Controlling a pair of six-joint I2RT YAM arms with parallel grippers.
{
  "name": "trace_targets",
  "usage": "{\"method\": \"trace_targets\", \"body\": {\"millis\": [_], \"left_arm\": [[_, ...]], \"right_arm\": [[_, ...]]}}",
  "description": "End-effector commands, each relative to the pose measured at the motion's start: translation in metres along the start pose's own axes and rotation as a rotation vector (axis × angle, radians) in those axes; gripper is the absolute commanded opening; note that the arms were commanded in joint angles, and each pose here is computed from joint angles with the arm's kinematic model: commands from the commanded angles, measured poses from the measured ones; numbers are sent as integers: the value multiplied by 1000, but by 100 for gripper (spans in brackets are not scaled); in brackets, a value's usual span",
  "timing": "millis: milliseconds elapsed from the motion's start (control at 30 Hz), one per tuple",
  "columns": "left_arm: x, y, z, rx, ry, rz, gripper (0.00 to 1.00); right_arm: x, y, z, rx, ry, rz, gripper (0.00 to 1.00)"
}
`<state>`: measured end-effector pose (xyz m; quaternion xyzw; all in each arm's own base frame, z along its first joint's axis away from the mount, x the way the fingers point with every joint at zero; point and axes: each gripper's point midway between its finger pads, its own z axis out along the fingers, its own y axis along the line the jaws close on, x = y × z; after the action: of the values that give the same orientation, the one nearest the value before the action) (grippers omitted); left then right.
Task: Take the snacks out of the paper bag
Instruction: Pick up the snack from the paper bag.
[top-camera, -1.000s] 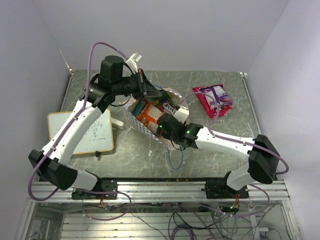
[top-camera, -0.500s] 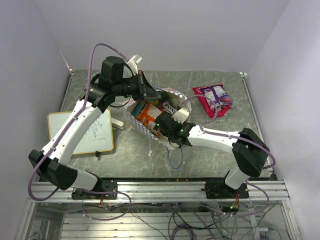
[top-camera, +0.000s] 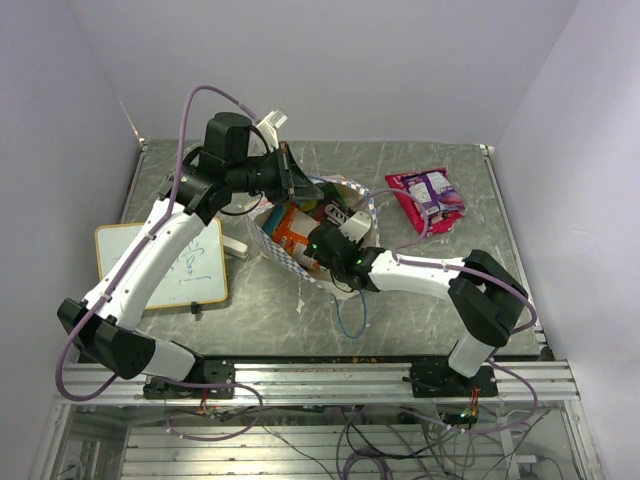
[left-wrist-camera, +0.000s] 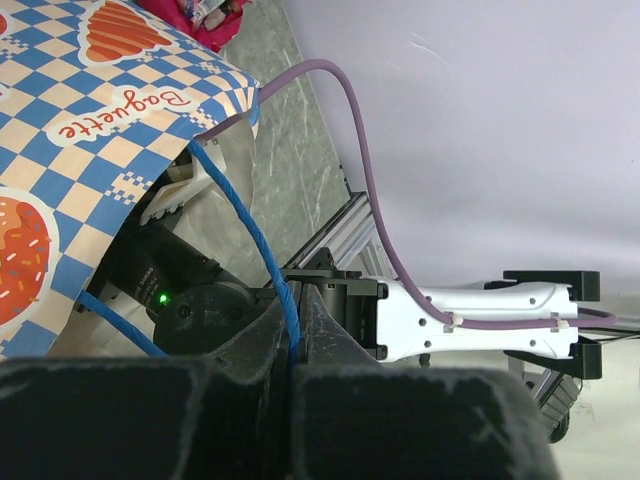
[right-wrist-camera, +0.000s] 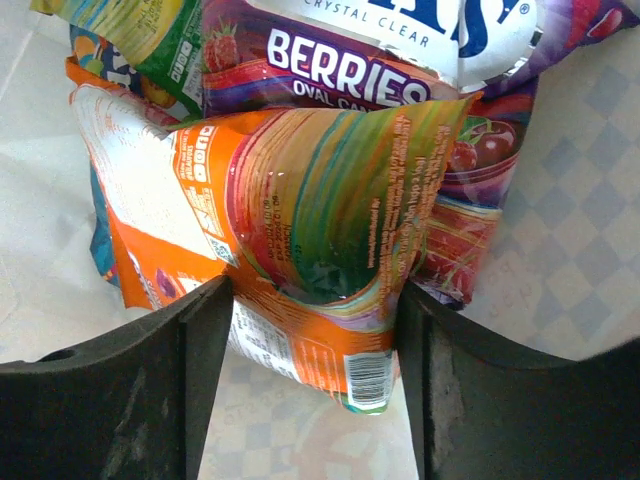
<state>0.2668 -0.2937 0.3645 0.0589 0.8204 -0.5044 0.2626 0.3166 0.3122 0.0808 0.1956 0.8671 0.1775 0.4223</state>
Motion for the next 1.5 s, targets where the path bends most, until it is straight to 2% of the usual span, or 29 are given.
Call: {"method": "trace_targets", "body": {"millis": [0, 367, 600, 767, 933, 1133, 1367, 1467], "left_arm": [[-3, -22, -10, 52, -9, 44, 7], [-1, -20, -9, 53, -8, 38, 7], [1, -18, -9, 48, -1, 36, 7], [1, -17, -9, 39, -1, 36, 7], [1, -13, -9, 19, -2, 37, 7], [-4, -7, -12, -24, -37, 51, 7], [-6, 1, -10, -49, -48, 39, 7], [-7, 5, -9, -68, -54, 35, 7]], "right_arm": [[-4, 5, 3, -22, -12, 17, 56], [-15, 8, -12, -49, -22, 58, 26], [-26, 9, -18, -52, -48, 64, 0], [-40, 16, -31, -63, -57, 38, 0], [-63, 25, -61, -107, -59, -19, 0], [-80, 24, -106, -253, -59, -121, 0], [-120, 37, -177, -423, -84, -284, 0], [-138, 29, -200, -405, -95, -386, 0]]}}
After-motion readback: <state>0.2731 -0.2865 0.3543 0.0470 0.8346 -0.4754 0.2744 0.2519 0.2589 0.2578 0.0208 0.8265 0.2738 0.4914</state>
